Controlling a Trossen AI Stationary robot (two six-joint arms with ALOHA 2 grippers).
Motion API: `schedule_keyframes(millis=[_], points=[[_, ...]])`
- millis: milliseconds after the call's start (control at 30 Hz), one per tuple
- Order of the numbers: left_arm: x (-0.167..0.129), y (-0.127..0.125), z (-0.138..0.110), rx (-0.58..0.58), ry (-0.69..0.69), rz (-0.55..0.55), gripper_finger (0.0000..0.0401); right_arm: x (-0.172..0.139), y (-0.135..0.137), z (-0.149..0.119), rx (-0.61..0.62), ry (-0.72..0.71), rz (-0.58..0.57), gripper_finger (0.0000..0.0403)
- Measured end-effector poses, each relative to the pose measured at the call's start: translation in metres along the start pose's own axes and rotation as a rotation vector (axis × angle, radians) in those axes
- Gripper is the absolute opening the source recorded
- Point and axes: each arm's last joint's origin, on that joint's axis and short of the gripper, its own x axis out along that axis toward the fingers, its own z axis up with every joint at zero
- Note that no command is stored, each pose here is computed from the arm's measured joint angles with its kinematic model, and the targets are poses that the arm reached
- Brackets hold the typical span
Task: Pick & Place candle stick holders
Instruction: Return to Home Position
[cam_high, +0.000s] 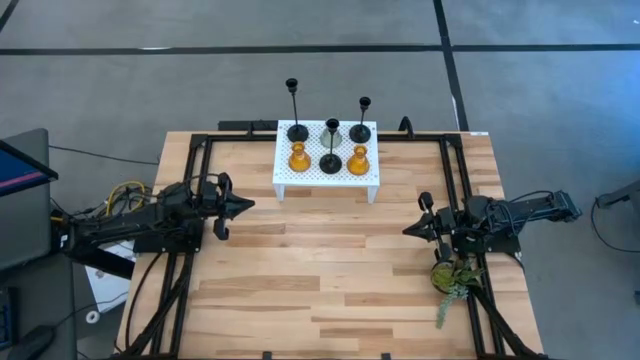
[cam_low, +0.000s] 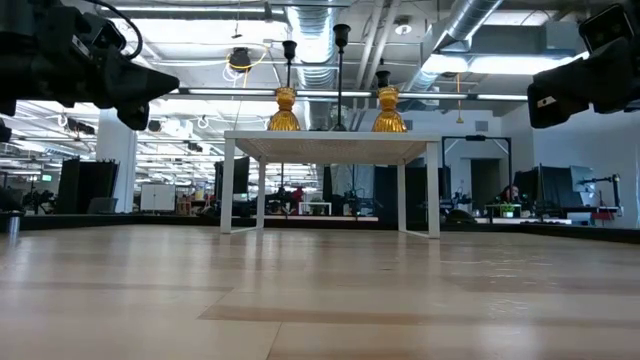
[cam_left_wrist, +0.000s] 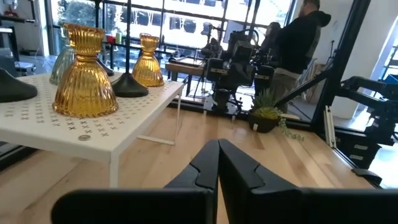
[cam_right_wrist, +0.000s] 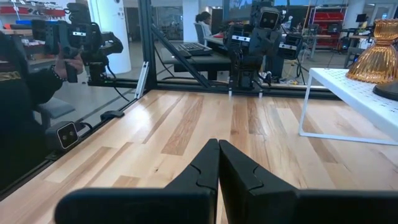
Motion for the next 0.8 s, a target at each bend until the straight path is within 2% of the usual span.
schedule_keyframes(millis=[800], points=[[0.0000,-0.0001,0.0003,0.006,-0.003,-0.001,0.0012,0.0000,0.0000,0.0000,0.000,0.000,0.000,0.0000]])
